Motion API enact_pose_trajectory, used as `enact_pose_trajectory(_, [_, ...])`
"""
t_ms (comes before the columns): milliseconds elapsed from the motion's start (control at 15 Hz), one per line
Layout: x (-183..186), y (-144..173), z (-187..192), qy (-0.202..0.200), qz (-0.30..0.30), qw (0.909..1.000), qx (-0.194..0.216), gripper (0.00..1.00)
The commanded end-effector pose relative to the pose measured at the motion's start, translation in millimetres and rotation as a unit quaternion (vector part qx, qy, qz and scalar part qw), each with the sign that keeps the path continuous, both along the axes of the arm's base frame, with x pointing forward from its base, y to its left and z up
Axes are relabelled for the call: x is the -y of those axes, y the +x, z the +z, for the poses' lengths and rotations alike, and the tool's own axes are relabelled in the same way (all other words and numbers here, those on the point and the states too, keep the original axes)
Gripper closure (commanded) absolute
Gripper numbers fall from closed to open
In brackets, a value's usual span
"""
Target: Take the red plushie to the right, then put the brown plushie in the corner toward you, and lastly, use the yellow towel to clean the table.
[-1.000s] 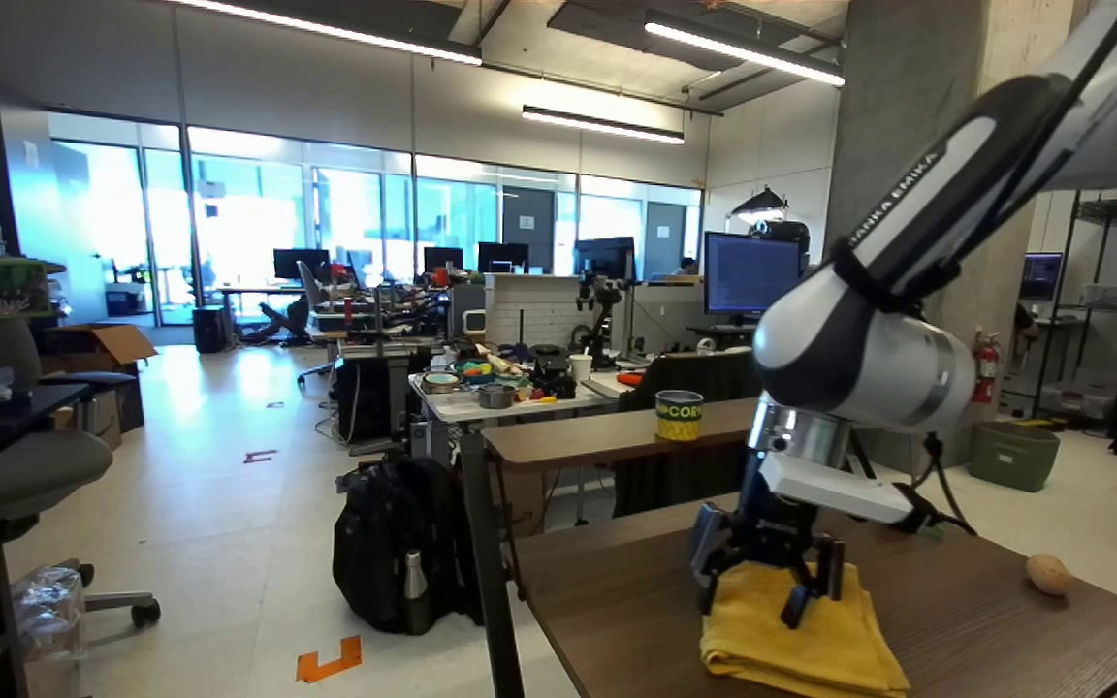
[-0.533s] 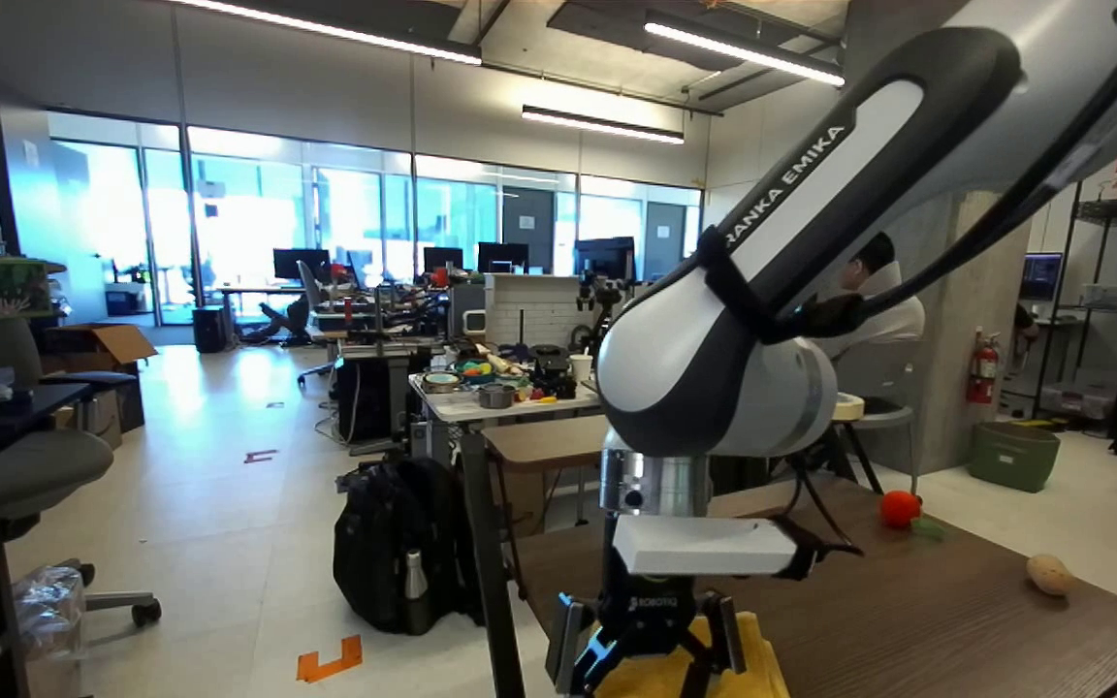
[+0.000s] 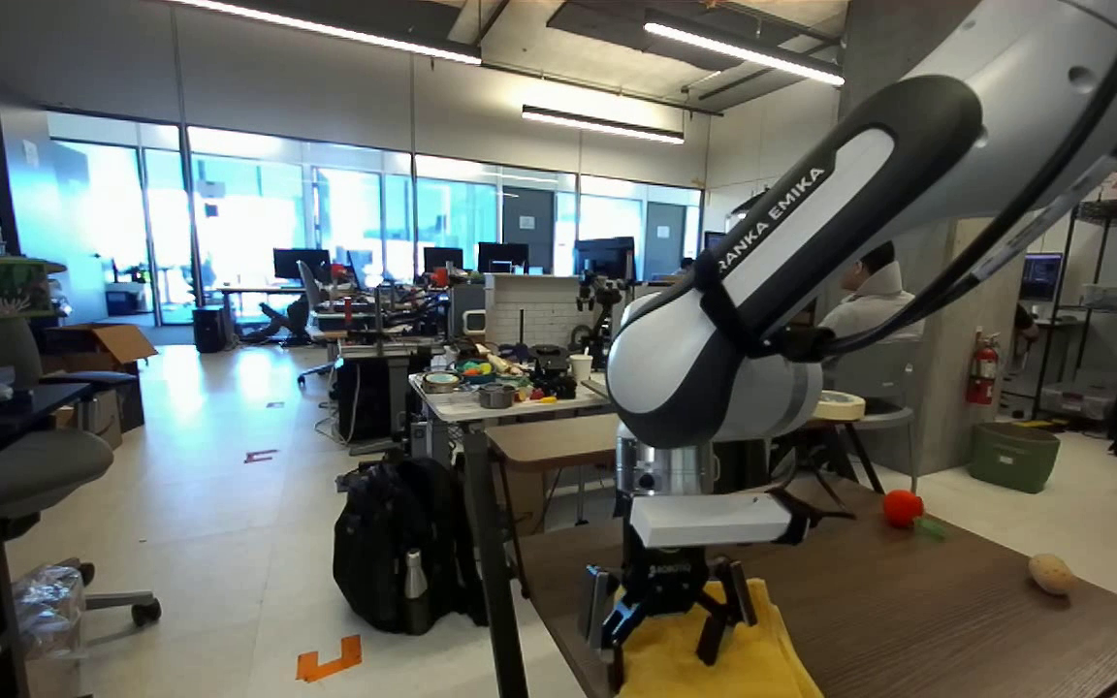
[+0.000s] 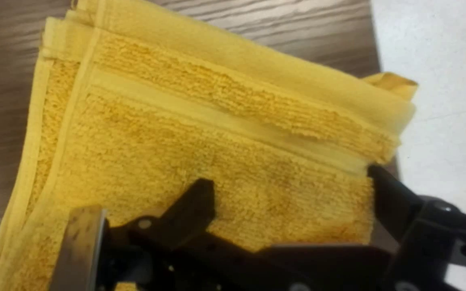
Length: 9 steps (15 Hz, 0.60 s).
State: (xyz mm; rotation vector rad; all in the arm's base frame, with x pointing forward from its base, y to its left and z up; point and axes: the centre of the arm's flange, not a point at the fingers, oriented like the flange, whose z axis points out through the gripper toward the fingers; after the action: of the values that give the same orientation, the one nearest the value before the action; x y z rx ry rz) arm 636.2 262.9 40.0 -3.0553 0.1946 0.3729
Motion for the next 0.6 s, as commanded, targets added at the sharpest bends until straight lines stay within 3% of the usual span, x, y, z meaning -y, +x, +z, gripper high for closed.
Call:
enact_pose_trajectory(0, [96.3,19.7,-15.9,-0.022,-0.064,0.9977,0.009,0.0])
enact_pose_trajectory(200, [168.5,25.2,-30.3,-0.02,-0.12,0.9926,0.003,0.0])
enact_pose_trajectory(400, [215.8,23.5,-43.1,-0.009,-0.169,0.9855,0.02,0.0])
enact_pose_trajectory(533, [229.6,22.8,-30.2,0.032,-0.19,0.9806,0.037,0.0])
